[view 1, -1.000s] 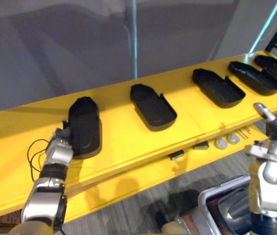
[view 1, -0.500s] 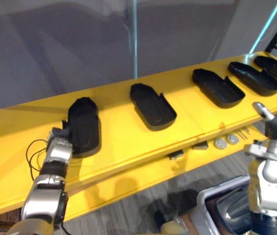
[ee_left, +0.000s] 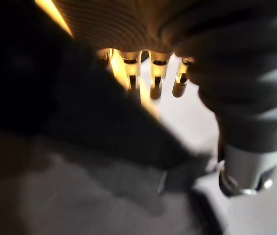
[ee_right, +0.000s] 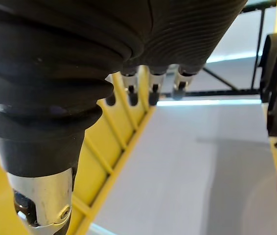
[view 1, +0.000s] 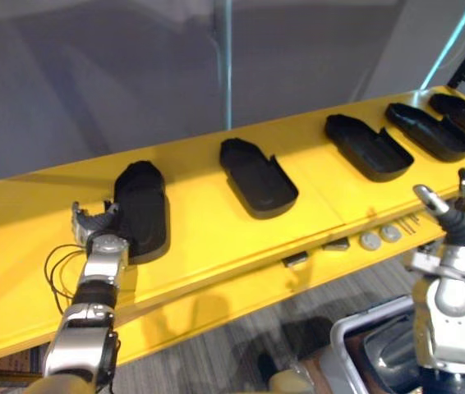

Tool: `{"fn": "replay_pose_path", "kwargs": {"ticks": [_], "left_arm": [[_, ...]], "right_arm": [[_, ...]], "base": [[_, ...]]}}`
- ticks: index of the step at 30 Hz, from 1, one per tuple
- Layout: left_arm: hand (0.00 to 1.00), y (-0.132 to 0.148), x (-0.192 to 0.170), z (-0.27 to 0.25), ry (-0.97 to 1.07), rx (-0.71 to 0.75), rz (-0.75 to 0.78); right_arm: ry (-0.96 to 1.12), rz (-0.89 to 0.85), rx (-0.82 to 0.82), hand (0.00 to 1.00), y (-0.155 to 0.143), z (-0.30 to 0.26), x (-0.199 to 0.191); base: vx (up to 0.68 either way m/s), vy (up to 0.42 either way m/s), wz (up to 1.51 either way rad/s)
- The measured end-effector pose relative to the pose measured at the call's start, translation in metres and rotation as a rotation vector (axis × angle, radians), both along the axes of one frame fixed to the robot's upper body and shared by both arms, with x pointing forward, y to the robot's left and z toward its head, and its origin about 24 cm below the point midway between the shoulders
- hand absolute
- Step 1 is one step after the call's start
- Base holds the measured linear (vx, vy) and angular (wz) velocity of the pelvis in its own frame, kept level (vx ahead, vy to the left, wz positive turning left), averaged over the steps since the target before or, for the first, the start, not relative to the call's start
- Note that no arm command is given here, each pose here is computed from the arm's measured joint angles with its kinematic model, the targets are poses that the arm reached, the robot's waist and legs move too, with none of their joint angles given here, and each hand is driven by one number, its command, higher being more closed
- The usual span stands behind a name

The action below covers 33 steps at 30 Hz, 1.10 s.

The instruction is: Walk over and take plastic housings, then place them on the shelf

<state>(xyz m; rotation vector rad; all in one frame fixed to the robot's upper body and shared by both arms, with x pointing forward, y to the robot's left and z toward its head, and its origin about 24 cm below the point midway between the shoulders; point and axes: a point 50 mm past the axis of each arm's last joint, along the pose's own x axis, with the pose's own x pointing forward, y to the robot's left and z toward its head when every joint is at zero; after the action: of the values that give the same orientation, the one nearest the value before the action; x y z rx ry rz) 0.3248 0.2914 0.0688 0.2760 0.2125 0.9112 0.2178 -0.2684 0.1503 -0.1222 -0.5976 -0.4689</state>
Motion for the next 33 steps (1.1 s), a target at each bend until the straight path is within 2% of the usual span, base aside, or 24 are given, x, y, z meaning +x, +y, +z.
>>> {"fn": "replay_pose_path", "kwargs": {"ticks": [5, 8, 14, 20, 21, 26, 30, 31, 33], "left_arm": [[0.0, 0.006, -0.003, 0.039, -0.319, 0.036, 0.052], [0.0, 0.011, -0.017, 0.063, -0.507, 0.082, 0.055], [0.0, 0.025, -0.06, 0.092, -0.765, 0.175, 0.146], [0.0, 0.019, -0.095, 0.097, -0.895, 0.236, 0.171], [0.0, 0.013, -0.121, 0.107, -0.981, 0.322, 0.123], [0.0, 0.01, -0.129, 0.108, -0.977, 0.37, 0.089], [0.0, -0.001, -0.158, 0.112, -0.928, 0.451, -0.058], [0.0, -0.006, -0.18, 0.105, -0.845, 0.47, -0.145], [0.0, -0.006, -0.181, 0.106, -0.847, 0.471, -0.146]], "right_arm": [[-0.026, 0.022, 0.004, 0.0, 0.001, 0.001, -0.002], [-0.035, 0.031, 0.003, 0.0, 0.0, -0.002, -0.007], [-0.029, 0.051, -0.004, 0.0, -0.003, -0.006, -0.016], [-0.038, 0.045, 0.002, 0.0, -0.002, -0.007, -0.022], [-0.056, 0.045, -0.003, 0.0, -0.002, -0.003, -0.027], [-0.06, 0.046, 0.006, 0.0, -0.001, -0.004, -0.027], [-0.105, 0.047, 0.009, 0.0, 0.002, 0.004, -0.03], [-0.128, 0.077, 0.048, 0.0, 0.011, 0.007, -0.021], [-0.128, 0.077, 0.048, 0.0, 0.011, 0.007, -0.021]], "base": [[0.0, 0.0, 0.0], [0.01, -0.002, 0.03], [-0.01, -0.012, 0.09], [-0.01, -0.032, 0.18], [-0.03, -0.08, 0.36], [0.0, -0.013, 0.08], [0.04, -0.006, 0.31], [0.01, -0.001, 0.13], [0.0, 0.0, 0.0]]}}
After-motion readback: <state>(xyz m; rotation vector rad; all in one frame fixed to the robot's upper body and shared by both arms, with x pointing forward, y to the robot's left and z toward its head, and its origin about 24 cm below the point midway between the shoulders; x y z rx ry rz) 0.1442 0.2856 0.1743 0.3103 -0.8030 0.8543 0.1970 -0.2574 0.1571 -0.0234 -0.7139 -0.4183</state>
